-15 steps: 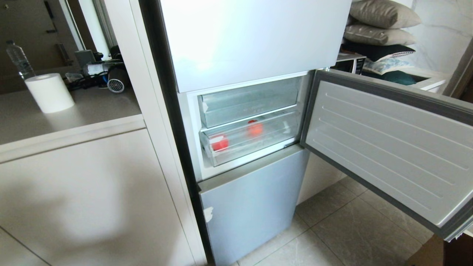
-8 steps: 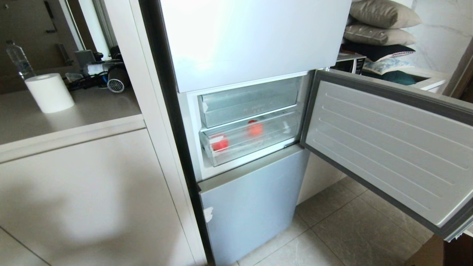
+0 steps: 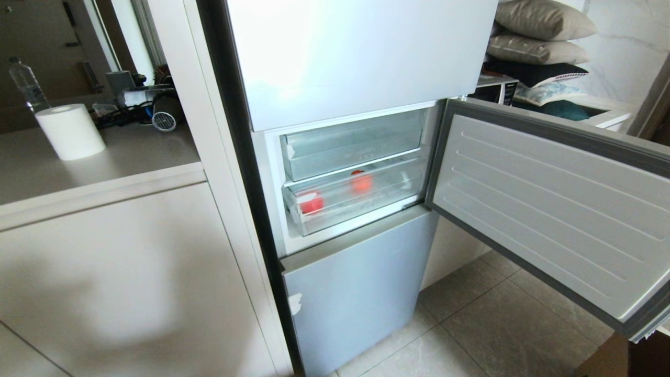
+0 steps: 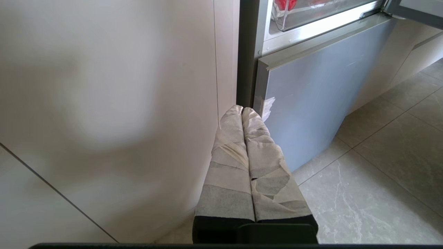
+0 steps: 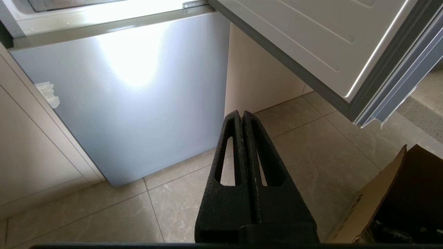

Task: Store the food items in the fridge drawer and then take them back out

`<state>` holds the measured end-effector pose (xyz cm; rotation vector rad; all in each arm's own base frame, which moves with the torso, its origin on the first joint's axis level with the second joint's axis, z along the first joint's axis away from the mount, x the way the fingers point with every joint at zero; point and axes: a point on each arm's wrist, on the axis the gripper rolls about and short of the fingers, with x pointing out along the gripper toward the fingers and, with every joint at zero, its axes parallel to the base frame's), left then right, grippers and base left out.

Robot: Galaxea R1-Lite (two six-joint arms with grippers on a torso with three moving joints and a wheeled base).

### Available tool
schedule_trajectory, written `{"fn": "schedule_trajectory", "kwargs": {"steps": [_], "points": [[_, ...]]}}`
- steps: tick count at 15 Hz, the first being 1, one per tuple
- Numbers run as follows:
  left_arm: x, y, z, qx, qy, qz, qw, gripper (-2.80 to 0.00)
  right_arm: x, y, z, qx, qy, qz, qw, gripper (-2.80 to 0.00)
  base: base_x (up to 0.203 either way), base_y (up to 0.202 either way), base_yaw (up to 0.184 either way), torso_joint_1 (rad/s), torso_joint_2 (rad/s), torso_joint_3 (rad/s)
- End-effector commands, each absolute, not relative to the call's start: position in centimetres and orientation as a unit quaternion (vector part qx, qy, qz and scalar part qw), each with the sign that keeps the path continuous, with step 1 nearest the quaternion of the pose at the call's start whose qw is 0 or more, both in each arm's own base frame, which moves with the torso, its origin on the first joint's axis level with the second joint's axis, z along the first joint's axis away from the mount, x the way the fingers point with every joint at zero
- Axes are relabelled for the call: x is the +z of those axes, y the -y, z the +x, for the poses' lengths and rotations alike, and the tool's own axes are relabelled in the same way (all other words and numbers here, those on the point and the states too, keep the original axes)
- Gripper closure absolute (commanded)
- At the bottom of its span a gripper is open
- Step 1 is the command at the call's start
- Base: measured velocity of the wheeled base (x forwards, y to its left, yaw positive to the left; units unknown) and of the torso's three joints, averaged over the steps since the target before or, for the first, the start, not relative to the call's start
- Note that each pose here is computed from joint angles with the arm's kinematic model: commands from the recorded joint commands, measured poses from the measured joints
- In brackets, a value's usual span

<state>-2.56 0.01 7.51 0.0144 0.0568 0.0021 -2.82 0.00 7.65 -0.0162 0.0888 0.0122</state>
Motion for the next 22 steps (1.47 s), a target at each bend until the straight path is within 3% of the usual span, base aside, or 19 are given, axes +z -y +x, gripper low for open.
{"fn": "schedule_trajectory", "kwargs": {"steps": [1, 8, 12, 14, 17, 22], "points": [[7.5, 0.0, -2.5, 0.001, -0.029, 0.007, 1.000, 0.00, 7.6, 0.0, -2.8, 0.007, -0.045, -0.008, 0.999, 0.00, 0.000, 0.000, 0.000, 0.000, 0.00, 0.000], [7.8, 0.0, -2.6, -0.001, -0.024, 0.022, 0.999, 0.00, 7.6, 0.0, -2.8, 0.007, -0.046, -0.009, 0.999, 0.00, 0.000, 0.000, 0.000, 0.000, 0.00, 0.000], [15.0, 0.1, -2.9, -0.033, 0.013, 0.020, 0.999, 0.00, 7.6, 0.0, -2.8, 0.007, -0.045, -0.009, 0.999, 0.00, 0.000, 0.000, 0.000, 0.000, 0.00, 0.000], [19.2, 0.3, 0.3, -0.068, -0.042, -0.006, 0.997, 0.00, 7.6, 0.0, -2.8, 0.007, -0.045, -0.009, 0.999, 0.00, 0.000, 0.000, 0.000, 0.000, 0.00, 0.000], [22.3, 1.0, 7.1, -0.158, -0.113, -0.043, 0.980, 0.00, 7.6, 0.0, -2.8, 0.007, -0.045, -0.009, 0.999, 0.00, 0.000, 0.000, 0.000, 0.000, 0.00, 0.000], [20.9, 5.9, 19.7, -0.267, -0.177, -0.031, 0.947, 0.00, 7.6, 0.0, -2.8, 0.007, -0.046, -0.009, 0.999, 0.00, 0.000, 0.000, 0.000, 0.000, 0.00, 0.000]]}}
